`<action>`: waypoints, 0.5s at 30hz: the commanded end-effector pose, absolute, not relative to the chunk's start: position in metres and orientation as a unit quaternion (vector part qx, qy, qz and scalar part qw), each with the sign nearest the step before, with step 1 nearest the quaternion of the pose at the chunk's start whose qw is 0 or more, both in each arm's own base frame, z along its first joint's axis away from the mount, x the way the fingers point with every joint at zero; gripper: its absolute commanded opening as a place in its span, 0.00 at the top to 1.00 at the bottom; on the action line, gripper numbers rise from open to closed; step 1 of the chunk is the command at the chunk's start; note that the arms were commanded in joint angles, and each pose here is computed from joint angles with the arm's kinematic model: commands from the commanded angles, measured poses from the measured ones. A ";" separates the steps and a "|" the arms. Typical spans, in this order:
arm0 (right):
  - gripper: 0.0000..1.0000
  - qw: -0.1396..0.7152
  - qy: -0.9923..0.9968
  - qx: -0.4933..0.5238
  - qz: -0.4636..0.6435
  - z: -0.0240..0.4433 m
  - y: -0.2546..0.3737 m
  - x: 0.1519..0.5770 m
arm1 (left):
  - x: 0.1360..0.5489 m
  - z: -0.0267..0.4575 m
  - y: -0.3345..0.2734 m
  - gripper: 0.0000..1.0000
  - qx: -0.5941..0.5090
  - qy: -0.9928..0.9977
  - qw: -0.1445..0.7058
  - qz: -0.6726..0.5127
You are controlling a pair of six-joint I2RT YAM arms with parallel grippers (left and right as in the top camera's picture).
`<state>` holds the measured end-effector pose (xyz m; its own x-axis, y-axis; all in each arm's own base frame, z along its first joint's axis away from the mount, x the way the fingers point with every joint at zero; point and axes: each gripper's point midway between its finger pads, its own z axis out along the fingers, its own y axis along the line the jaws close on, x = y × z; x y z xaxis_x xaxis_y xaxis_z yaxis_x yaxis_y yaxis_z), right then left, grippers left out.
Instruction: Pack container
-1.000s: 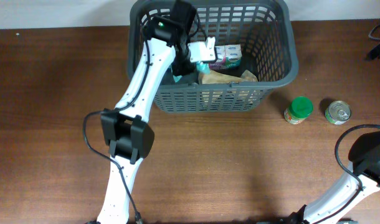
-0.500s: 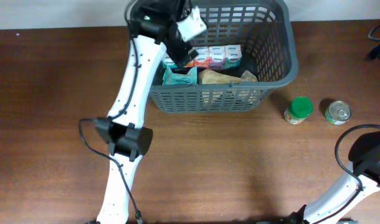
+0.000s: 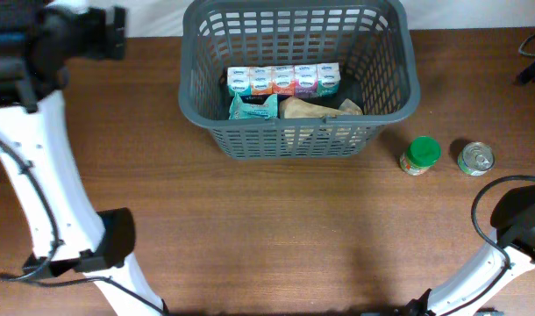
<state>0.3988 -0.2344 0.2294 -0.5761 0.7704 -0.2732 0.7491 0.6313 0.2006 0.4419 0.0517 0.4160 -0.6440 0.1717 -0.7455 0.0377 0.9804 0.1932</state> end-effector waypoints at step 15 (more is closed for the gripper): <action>0.01 0.200 0.881 0.428 0.024 0.234 -0.244 0.411 | 0.410 0.236 0.139 0.01 -0.108 0.983 0.149 0.009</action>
